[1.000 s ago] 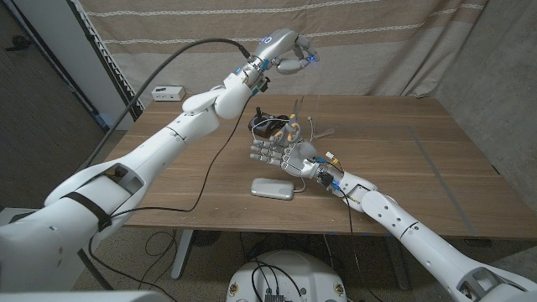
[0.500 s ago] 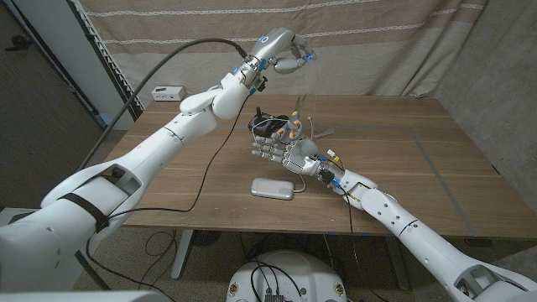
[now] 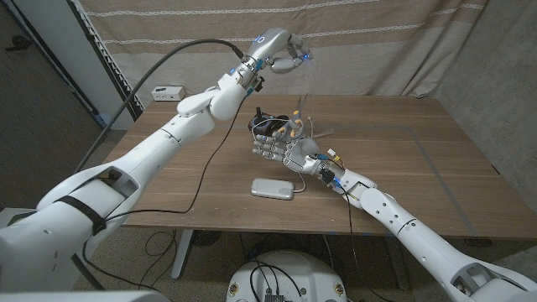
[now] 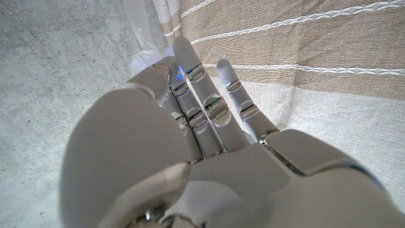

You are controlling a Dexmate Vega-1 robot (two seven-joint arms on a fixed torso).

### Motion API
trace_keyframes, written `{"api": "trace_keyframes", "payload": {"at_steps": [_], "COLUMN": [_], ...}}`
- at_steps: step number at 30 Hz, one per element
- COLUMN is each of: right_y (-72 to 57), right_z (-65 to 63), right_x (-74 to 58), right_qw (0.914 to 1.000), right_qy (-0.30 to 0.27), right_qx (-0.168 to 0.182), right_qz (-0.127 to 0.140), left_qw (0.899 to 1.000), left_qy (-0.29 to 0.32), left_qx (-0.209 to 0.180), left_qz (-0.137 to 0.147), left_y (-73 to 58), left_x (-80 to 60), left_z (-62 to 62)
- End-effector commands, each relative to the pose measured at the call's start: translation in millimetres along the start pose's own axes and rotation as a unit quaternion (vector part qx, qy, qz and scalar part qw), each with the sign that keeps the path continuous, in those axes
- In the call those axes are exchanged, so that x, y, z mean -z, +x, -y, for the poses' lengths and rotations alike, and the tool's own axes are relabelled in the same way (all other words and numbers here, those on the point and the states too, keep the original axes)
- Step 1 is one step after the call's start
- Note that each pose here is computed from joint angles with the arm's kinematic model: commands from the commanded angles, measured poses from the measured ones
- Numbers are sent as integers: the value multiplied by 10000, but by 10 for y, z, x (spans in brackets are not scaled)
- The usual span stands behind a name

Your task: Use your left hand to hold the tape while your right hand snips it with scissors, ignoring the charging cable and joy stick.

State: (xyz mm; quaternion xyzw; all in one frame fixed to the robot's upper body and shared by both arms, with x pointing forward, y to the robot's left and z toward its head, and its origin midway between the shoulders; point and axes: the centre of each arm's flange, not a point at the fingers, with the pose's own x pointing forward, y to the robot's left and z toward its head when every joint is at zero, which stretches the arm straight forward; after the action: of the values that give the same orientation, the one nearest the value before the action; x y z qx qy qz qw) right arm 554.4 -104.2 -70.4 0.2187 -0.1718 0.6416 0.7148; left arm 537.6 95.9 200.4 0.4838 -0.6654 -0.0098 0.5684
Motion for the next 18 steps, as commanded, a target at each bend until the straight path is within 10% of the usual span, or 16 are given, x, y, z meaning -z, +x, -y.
{"api": "trace_keyframes", "payload": {"at_steps": [1, 18], "right_y": [6, 36], "right_z": [22, 41], "right_x": [7, 7], "right_qw": [9999, 9999], "right_qy": [25, 67], "right_qx": [10, -54], "right_qz": [158, 114], "left_qw": [9998, 9998], "left_qy": [52, 43], "left_qx": [-106, -149], "left_qz": [-151, -152], "left_y": [-41, -98], "left_x": [23, 20], "left_z": [-33, -75]}}
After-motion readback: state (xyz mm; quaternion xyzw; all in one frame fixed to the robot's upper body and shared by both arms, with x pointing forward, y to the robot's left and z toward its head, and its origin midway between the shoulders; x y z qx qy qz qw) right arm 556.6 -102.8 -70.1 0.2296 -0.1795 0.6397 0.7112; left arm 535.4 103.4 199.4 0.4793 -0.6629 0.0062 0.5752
